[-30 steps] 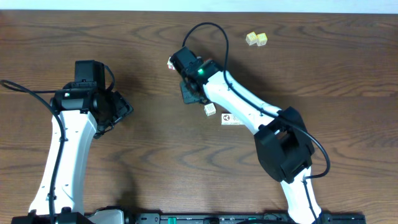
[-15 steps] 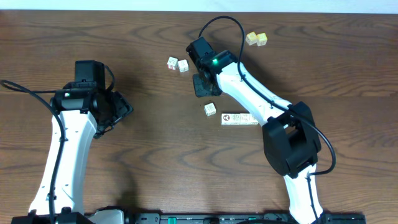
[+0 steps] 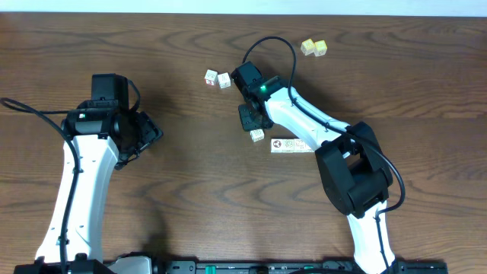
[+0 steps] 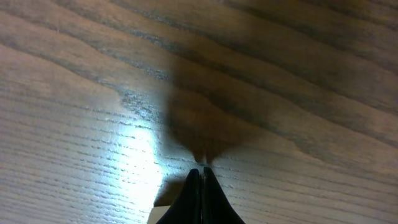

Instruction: Lift 5 blocks

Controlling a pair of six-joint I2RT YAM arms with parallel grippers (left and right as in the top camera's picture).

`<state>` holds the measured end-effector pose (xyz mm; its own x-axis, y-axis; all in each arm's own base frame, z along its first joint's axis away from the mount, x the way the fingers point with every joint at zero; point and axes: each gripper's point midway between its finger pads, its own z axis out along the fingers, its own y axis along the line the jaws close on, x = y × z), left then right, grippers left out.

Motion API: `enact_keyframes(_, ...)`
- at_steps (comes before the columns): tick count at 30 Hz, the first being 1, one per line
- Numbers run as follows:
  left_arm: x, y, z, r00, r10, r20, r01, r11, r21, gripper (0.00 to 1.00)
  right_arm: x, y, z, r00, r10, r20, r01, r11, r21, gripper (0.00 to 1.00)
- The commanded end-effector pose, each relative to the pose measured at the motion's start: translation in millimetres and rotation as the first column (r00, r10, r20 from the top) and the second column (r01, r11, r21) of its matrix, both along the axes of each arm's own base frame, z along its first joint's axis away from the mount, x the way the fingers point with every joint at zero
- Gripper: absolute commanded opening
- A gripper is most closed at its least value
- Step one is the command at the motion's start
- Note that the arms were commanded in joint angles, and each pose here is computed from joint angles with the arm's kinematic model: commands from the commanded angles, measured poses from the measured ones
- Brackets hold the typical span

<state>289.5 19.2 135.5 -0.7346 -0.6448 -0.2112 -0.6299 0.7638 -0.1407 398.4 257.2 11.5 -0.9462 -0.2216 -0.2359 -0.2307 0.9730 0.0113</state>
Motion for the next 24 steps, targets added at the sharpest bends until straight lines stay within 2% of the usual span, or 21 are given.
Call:
enact_keyframes(1, 3.1, 2.3, 8.1, 1.0, 0.0, 0.024, 0.0, 1.0, 0.008, 0.78, -6.4, 1.4, -3.7, 0.998, 0.063, -0.015, -0.063, 0.998, -0.018, 0.01)
enact_keyframes(7, 3.1, 2.4, 8.1, 1.0, 0.0, 0.024, 0.0, 1.0, 0.008, 0.78, -15.1, -5.6, -5.8, 0.992, 0.116, -0.053, -0.118, 0.992, -0.053, 0.01)
enact_keyframes(15, 3.1, 2.3, 8.1, 1.0, 0.0, 0.024, 0.0, 1.0, 0.008, 0.78, -23.9, -14.7, -0.9, 0.989, 0.113, -0.098, -0.122, 0.988, -0.093, 0.01)
enact_keyframes(24, 3.1, 2.4, 8.1, 1.0, 0.0, 0.024, 0.0, 1.0, 0.008, 0.78, -11.0, 9.8, 27.4, 0.989, 0.134, -0.058, -0.135, 0.991, -0.008, 0.01)
